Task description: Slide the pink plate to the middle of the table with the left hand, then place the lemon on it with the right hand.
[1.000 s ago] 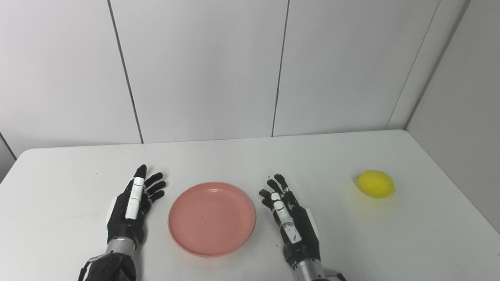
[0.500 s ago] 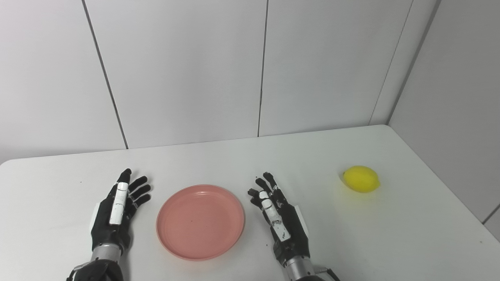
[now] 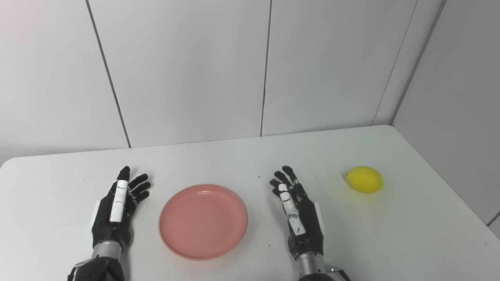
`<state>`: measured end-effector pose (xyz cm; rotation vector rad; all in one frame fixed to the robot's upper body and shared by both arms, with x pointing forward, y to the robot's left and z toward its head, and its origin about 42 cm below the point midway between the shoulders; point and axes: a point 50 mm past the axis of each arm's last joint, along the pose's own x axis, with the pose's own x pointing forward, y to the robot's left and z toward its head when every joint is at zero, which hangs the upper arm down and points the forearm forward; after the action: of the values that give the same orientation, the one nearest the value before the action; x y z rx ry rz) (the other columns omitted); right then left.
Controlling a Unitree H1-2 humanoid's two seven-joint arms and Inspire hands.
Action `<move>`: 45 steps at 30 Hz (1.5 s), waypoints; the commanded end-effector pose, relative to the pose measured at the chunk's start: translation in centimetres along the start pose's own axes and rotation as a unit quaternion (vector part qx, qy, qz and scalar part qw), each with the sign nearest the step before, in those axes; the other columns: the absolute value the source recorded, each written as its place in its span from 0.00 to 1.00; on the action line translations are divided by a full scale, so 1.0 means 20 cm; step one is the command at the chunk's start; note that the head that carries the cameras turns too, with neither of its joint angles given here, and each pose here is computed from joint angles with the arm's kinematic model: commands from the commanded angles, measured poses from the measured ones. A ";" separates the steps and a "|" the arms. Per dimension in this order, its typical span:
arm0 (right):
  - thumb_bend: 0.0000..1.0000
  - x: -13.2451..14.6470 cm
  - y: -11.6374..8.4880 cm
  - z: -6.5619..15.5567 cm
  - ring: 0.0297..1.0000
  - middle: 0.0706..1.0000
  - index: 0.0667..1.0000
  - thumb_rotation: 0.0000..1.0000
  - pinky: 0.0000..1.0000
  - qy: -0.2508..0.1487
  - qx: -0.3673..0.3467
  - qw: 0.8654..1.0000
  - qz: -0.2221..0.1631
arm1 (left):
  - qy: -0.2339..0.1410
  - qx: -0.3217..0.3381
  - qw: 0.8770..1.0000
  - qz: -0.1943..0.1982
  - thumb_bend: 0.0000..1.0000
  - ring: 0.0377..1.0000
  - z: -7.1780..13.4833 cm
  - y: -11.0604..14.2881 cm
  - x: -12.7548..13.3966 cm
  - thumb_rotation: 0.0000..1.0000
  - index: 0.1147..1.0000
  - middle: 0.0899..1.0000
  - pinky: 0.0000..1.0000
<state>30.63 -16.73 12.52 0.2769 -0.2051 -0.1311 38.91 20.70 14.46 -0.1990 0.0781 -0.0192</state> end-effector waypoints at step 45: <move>0.72 0.42 -0.27 0.58 0.66 0.66 0.69 0.81 0.70 -0.243 -0.616 0.749 -0.033 | 0.016 -0.008 1.000 0.002 0.88 0.74 -0.08 -0.01 0.01 0.82 0.88 0.70 0.80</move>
<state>34.90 -25.54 21.40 -1.0812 -0.5318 -0.3191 39.17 20.29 14.11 -0.2057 0.0502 -0.0210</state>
